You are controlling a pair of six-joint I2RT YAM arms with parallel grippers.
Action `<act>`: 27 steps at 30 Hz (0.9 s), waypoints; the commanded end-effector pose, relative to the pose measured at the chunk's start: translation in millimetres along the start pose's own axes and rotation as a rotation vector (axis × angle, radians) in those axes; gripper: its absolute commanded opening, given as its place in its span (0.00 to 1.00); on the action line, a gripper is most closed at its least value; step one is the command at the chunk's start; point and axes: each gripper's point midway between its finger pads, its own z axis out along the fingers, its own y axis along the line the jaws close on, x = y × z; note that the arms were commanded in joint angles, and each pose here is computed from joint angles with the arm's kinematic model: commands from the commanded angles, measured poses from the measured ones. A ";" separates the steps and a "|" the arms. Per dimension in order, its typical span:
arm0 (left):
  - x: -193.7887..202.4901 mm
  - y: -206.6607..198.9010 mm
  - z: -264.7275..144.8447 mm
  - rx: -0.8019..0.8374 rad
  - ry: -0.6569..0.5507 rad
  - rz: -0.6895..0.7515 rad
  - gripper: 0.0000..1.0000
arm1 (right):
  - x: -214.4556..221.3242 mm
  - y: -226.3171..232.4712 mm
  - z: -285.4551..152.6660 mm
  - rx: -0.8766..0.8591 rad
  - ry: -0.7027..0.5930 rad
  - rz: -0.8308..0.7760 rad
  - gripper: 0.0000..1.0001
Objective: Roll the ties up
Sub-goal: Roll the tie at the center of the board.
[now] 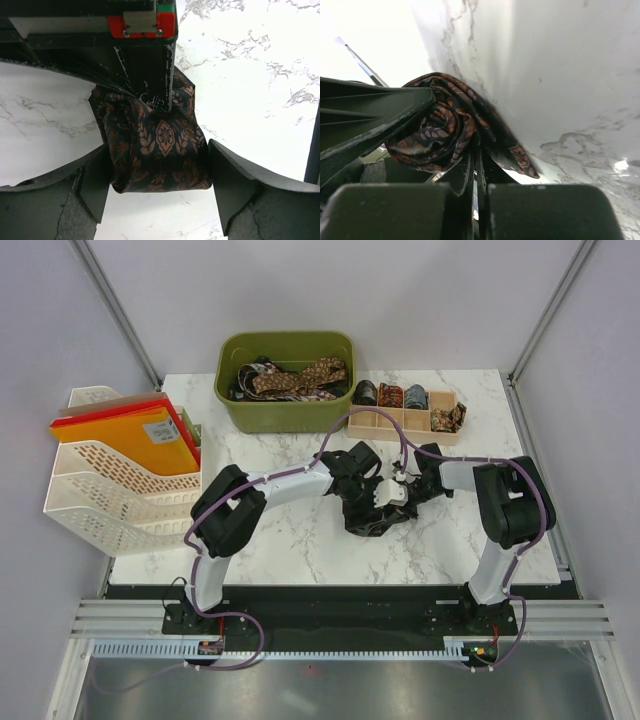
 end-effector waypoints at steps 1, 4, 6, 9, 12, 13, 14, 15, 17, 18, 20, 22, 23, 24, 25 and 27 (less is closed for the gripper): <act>-24.4 0.2 -14.5 -0.007 -0.085 0.109 0.83 | -16.4 -50.2 3.1 0.231 -0.061 -0.039 0.00; -28.9 1.5 -14.4 -0.006 -0.107 0.167 0.84 | -16.7 -51.8 3.1 0.242 -0.058 -0.042 0.00; -30.2 1.8 -13.2 -0.006 -0.118 0.202 0.85 | -16.6 -52.8 2.7 0.246 -0.057 -0.040 0.00; -29.5 1.3 -8.8 -0.002 -0.126 0.247 0.85 | -16.9 -52.3 2.6 0.247 -0.056 -0.041 0.00; -26.0 1.8 -1.8 -0.003 -0.117 0.278 0.82 | -16.8 -50.8 2.8 0.235 -0.053 -0.036 0.00; -23.1 2.1 1.5 -0.001 -0.107 0.276 0.76 | -17.9 -50.0 3.1 0.231 -0.053 -0.037 0.00; -21.8 2.2 3.1 0.001 -0.104 0.276 0.74 | -18.3 -48.5 2.8 0.226 -0.054 -0.039 0.00; -21.0 2.9 4.4 0.000 -0.101 0.270 0.70 | -18.6 -46.3 2.6 0.214 -0.051 -0.042 0.00; -17.9 4.5 7.9 -0.004 -0.088 0.236 0.58 | -19.4 -42.5 2.2 0.196 -0.053 -0.042 0.00; -15.4 5.7 9.7 -0.011 -0.075 0.219 0.56 | -18.8 -39.5 2.0 0.180 -0.050 -0.039 0.00; -8.7 3.1 12.1 -0.007 -0.061 0.185 0.56 | -19.5 -35.6 1.5 0.162 -0.051 -0.040 0.00; -1.8 -0.8 12.8 -0.006 -0.049 0.167 0.81 | -19.2 -33.0 2.2 0.143 -0.045 -0.036 0.00; -3.3 -1.8 12.1 -0.009 -0.059 0.174 0.84 | -19.3 -33.1 2.3 0.143 -0.044 -0.034 0.00; -3.7 -1.7 10.5 -0.016 -0.063 0.180 0.85 | -19.6 -33.9 2.2 0.147 -0.046 -0.034 0.00; -3.8 -2.2 7.2 -0.025 -0.066 0.188 0.85 | -19.8 -34.4 2.2 0.150 -0.047 -0.036 0.00; -6.3 -0.6 3.5 -0.042 -0.076 0.204 0.85 | -19.4 -35.9 2.5 0.155 -0.046 -0.035 0.00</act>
